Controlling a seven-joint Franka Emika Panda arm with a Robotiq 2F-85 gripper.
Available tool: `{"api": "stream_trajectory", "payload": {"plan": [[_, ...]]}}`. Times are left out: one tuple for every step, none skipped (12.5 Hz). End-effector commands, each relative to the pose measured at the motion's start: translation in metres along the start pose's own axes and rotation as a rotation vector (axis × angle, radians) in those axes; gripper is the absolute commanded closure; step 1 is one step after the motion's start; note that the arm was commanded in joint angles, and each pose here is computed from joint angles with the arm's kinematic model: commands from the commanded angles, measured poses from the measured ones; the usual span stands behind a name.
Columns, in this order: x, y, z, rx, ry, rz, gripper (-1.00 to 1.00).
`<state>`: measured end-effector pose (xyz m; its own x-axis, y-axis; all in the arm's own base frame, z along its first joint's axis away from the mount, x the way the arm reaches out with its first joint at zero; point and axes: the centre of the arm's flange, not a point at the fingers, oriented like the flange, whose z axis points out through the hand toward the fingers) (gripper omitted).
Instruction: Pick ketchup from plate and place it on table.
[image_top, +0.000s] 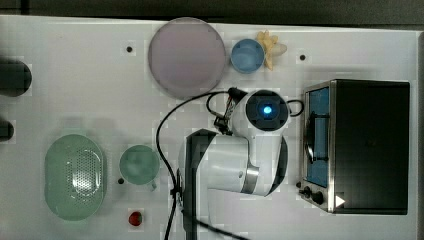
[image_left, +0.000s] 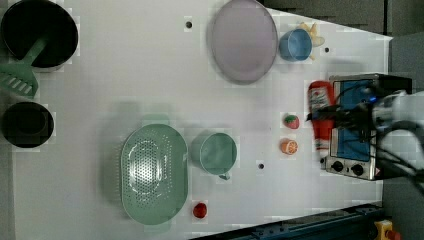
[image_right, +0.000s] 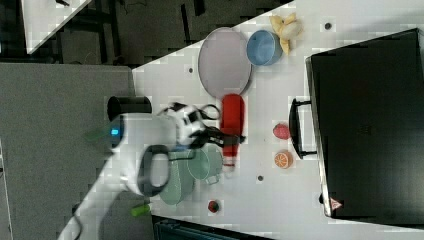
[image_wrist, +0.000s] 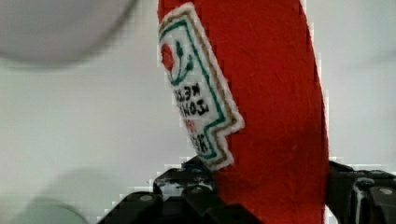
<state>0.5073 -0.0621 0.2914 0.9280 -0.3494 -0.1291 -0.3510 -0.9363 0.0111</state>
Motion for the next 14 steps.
{"api": "stream_trajectory", "payload": {"plan": [[-0.003,-0.014,0.018,0.001,-0.002,-0.037,-0.27],[-0.002,-0.015,0.032,-0.001,-0.022,-0.037,-0.27],[0.000,-0.016,0.045,0.001,-0.027,-0.037,-0.27],[0.003,-0.018,0.054,0.005,-0.018,-0.039,-0.27],[0.004,-0.019,0.061,0.007,-0.014,-0.040,-0.36],[0.003,-0.019,0.064,0.007,-0.018,-0.042,-0.57],[0.003,-0.020,0.063,0.007,-0.016,-0.042,-0.79],[0.005,-0.021,0.057,0.009,-0.004,-0.045,-0.98],[0.006,-0.022,0.050,0.012,0.008,-0.045,-1.00],[0.008,-0.023,0.040,0.014,0.022,-0.046,-1.00],[0.012,-0.025,0.023,0.021,0.054,-0.041,-1.00],[0.018,-0.028,0.001,0.030,0.095,-0.019,-1.00],[0.022,-0.029,-0.025,0.038,0.128,0.012,-1.00],[0.023,-0.031,-0.053,0.045,0.148,0.062,-1.00]]}}
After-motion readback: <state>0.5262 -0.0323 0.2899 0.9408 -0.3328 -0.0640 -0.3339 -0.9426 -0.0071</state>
